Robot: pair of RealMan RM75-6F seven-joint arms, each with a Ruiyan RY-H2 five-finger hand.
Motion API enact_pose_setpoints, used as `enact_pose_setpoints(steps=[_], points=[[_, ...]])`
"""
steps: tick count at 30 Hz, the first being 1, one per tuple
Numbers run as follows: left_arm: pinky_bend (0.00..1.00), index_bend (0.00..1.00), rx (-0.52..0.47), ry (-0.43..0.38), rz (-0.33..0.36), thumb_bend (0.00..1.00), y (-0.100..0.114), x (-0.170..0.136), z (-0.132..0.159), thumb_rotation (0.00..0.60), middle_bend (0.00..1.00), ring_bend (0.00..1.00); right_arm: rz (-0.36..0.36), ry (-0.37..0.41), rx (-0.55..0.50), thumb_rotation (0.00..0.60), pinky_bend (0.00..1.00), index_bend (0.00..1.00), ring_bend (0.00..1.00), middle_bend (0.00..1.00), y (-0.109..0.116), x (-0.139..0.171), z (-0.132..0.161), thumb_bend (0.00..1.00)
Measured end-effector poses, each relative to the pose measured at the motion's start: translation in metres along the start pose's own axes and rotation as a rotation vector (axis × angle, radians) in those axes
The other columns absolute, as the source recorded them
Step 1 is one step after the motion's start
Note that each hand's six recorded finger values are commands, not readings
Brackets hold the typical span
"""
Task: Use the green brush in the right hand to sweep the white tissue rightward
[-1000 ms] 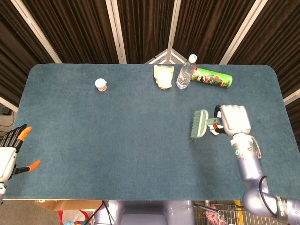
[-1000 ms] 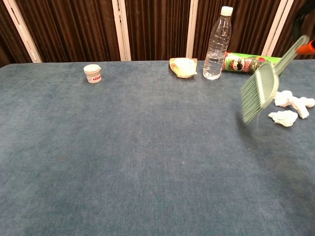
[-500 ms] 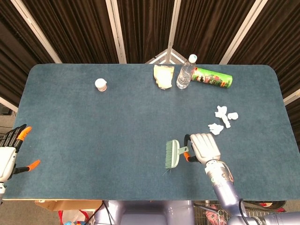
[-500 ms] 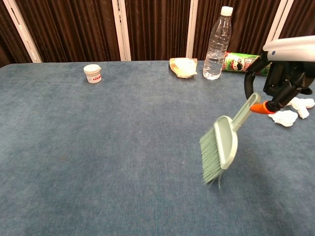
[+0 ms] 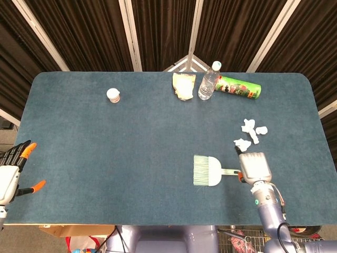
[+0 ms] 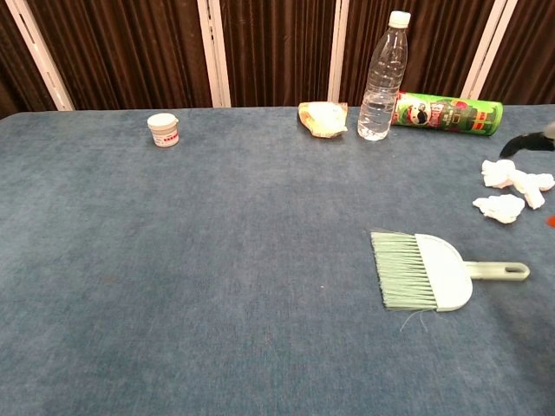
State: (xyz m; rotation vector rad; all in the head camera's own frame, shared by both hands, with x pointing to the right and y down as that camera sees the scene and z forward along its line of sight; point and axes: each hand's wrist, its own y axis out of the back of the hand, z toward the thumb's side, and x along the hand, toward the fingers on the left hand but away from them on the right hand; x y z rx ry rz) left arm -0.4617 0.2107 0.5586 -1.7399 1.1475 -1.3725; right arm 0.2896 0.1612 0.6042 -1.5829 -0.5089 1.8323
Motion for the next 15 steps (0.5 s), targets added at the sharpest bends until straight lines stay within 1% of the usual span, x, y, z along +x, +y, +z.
enact_pose_setpoints(steps=[2,3,4,5,6,7,8,9,10,12,13,15], points=[[0.02,0.0,0.001,0.001,-0.001,0.0,0.0,0.0,0.0,0.6,0.0,0.0,0.004,-0.018,0.018,0.6,0.71,0.0,0.81,0.84,-0.002,0.001,-0.006,0.32],[0.02,0.0,0.002,0.001,-0.001,0.0,0.0,0.0,0.0,0.6,0.0,0.0,0.004,-0.025,0.024,0.6,0.67,0.0,0.77,0.78,-0.003,0.002,-0.009,0.32],[0.02,0.0,0.004,0.002,-0.001,0.0,0.0,0.0,0.0,0.6,0.0,0.0,0.001,-0.033,0.031,0.6,0.61,0.0,0.68,0.69,-0.004,0.003,-0.012,0.32],[0.02,0.0,0.004,0.003,0.0,0.0,0.0,0.0,0.0,0.6,0.0,0.0,-0.003,-0.036,0.034,0.6,0.52,0.0,0.56,0.57,-0.004,0.004,-0.014,0.32],[0.02,0.0,0.004,0.005,0.0,0.0,0.0,-0.001,0.0,0.6,0.0,0.0,-0.01,-0.039,0.035,0.6,0.44,0.0,0.46,0.49,-0.004,0.004,-0.015,0.32],[0.02,0.0,0.005,0.007,0.002,0.0,0.0,-0.001,-0.001,0.6,0.0,0.0,-0.021,-0.041,0.036,0.6,0.32,0.0,0.33,0.37,-0.004,0.006,-0.018,0.32],[0.02,0.0,0.007,0.008,0.002,0.0,0.0,-0.001,-0.001,0.6,0.0,0.0,-0.03,-0.041,0.035,0.6,0.25,0.0,0.24,0.3,-0.004,0.007,-0.019,0.32],[0.02,0.0,0.008,0.01,0.003,0.0,0.001,-0.001,-0.002,0.6,0.0,0.0,-0.04,-0.04,0.033,0.6,0.16,0.0,0.14,0.2,-0.005,0.008,-0.021,0.32],[0.02,0.0,0.009,0.012,0.003,0.0,0.001,-0.001,-0.002,0.6,0.0,0.0,-0.056,-0.037,0.03,0.6,0.08,0.0,0.06,0.12,-0.005,0.011,-0.023,0.32],[0.02,0.0,0.014,0.015,0.004,0.0,0.001,-0.002,-0.003,0.6,0.0,0.0,-0.082,-0.03,0.024,0.6,0.02,0.0,0.0,0.03,-0.007,0.015,-0.026,0.32],[0.02,0.0,0.017,0.016,0.003,0.0,0.001,-0.002,-0.004,0.6,0.0,0.0,-0.102,-0.024,0.019,0.6,0.0,0.0,0.0,0.0,-0.007,0.019,-0.029,0.32],[0.02,0.0,0.023,0.018,0.001,0.0,0.001,-0.003,-0.005,0.6,0.0,0.0,-0.138,-0.015,0.006,0.6,0.0,0.0,0.0,0.0,-0.009,0.025,-0.033,0.32]])
